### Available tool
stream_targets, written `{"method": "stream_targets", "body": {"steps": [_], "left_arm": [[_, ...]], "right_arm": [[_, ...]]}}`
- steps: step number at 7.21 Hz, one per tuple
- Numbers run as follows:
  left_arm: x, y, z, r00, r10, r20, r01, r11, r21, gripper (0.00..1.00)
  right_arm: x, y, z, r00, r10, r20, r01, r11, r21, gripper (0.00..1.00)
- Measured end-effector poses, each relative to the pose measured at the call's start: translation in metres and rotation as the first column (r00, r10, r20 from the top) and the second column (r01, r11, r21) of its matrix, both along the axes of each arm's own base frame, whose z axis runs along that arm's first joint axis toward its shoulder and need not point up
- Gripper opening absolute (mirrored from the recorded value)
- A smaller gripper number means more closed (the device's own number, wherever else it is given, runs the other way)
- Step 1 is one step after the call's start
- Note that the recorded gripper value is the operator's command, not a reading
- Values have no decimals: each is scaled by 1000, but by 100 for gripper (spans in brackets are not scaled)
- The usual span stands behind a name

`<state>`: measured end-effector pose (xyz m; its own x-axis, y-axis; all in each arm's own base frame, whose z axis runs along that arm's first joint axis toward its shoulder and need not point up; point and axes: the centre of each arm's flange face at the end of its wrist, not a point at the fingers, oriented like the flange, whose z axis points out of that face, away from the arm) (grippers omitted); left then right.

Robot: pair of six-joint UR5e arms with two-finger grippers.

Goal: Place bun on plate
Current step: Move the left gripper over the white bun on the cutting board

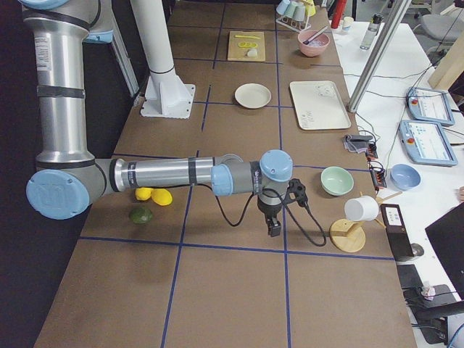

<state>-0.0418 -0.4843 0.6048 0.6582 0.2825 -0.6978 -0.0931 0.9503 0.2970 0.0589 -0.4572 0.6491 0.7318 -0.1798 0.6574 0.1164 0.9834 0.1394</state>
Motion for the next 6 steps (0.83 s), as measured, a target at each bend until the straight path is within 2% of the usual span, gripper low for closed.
{"method": "stream_targets", "body": {"steps": [2, 4, 6], "left_arm": [[31, -6, -23, 998, 8, -64, -4, 998, 59, 100], [116, -3, -57, 994, -21, -103, 17, 999, -40, 100], [205, 13, -95, 994, -104, -44, 98, 987, -125, 100]], "right_arm": [[5, 9, 6, 1000, 15, 1, -15, 1000, -19, 100], [5, 11, 8, 1000, 16, 3, -16, 1000, -22, 100], [5, 12, 9, 1000, 16, 1, -16, 1000, -25, 100]]}}
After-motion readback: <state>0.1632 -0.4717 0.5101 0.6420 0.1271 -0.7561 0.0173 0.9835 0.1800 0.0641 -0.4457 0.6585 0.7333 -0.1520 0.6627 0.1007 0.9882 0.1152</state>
